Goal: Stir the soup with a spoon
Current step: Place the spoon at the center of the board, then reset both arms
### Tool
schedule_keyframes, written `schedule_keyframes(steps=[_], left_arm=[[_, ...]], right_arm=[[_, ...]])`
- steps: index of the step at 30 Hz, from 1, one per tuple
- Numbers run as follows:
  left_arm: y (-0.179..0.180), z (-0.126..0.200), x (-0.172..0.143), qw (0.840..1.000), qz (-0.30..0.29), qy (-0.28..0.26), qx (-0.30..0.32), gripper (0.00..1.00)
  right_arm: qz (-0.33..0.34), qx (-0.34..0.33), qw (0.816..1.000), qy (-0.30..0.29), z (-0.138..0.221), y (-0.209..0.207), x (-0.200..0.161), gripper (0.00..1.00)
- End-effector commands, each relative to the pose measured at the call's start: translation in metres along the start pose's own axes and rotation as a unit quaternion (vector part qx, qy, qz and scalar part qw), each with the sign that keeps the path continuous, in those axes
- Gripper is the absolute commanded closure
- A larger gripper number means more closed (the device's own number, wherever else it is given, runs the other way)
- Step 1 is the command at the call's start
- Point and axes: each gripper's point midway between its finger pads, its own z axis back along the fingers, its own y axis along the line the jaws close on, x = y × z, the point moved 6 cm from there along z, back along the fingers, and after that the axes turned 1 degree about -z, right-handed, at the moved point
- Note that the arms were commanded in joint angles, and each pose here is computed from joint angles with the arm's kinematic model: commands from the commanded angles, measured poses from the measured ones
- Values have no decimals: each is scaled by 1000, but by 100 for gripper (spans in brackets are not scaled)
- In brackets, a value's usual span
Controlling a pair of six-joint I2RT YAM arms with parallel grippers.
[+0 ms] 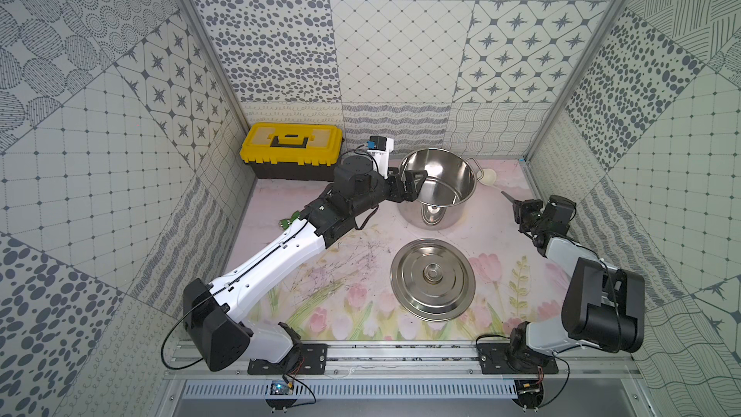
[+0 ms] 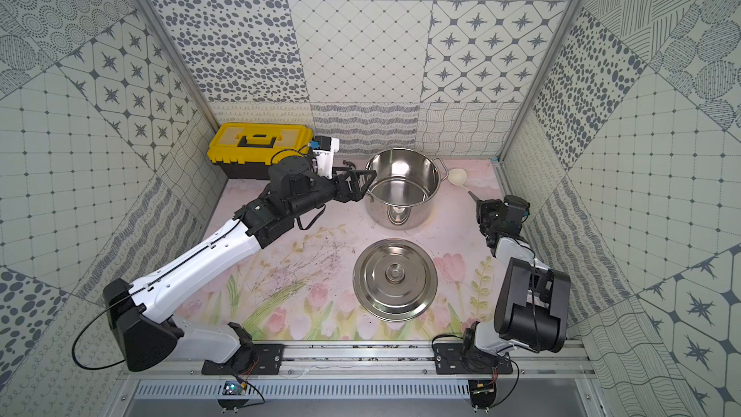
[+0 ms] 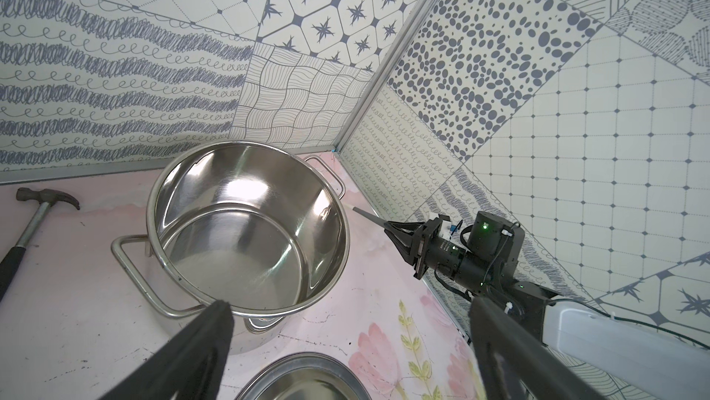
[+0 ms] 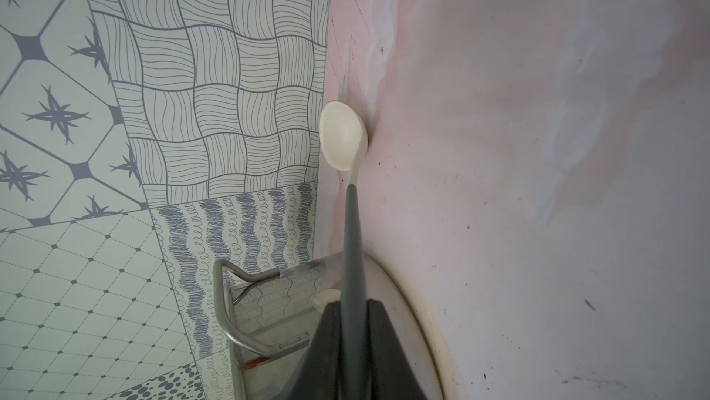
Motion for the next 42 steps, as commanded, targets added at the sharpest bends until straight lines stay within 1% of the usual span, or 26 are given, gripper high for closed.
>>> schedule_keyframes(steps=[1, 3, 4, 8, 12, 15, 18, 20, 21, 23, 26, 29, 30, 31, 33, 34, 35, 36, 38, 42], left_arm=[[-1, 1, 1, 1000, -4, -7, -3, 0], [-1, 2, 1, 1000, -7, -9, -3, 0], [0, 2, 2, 1000, -9, -10, -1, 0], [0, 5, 3, 1000, -24, -6, 8, 0], [3, 7, 3, 999, -31, -6, 22, 0], [5, 11, 3, 999, -31, -4, 32, 0], [8, 17, -2, 998, -37, -2, 41, 0], [19, 24, -3, 997, -25, -35, 71, 0], [21, 29, -5, 996, -30, -39, 80, 0], [26, 34, -8, 993, -67, -33, 96, 0], [51, 40, -22, 979, -93, -20, 178, 0], [73, 47, -41, 963, -144, -21, 225, 0], [82, 50, -49, 957, -157, -19, 241, 0], [94, 54, -59, 951, -162, -12, 262, 0], [117, 61, -76, 942, -161, 7, 296, 0], [130, 66, -86, 936, -157, 16, 315, 0], [140, 70, -93, 932, -155, 20, 328, 0], [152, 74, -101, 927, -152, 22, 343, 0], [171, 82, -112, 917, -150, 22, 369, 0], [208, 97, -133, 898, -148, 31, 414, 0]], right_arm=[[13, -7, 1000, 23, 3, -11, -9, 50], [13, -26, 999, 30, 9, -19, -14, 32], [13, -39, 999, 31, 13, -23, -16, 25], [23, -80, 996, 22, 36, -37, -23, 5], [38, -111, 993, 14, 63, -47, -31, 3], [71, -142, 987, 10, 84, -51, -35, 3], [129, -157, 979, 1, 106, -44, -37, 3], [173, -155, 972, -10, 120, -34, -36, 3], [201, -151, 968, -21, 128, -26, -34, 3], [260, -143, 954, -43, 139, -6, -30, 3], [354, -136, 922, -74, 146, 26, -26, 3], [450, -137, 876, -106, 143, 56, -29, 3], [488, -129, 855, -118, 138, 66, -33, 3], [523, -116, 834, -131, 132, 73, -40, 3], [576, -88, 798, -153, 119, 80, -54, 3], [595, -77, 785, -156, 110, 78, -61, 3], [604, -69, 779, -152, 102, 75, -65, 3], [609, -61, 777, -144, 92, 70, -69, 3], [607, -52, 782, -132, 75, 59, -74, 3], [608, -45, 783, -124, 47, 35, -80, 3]])
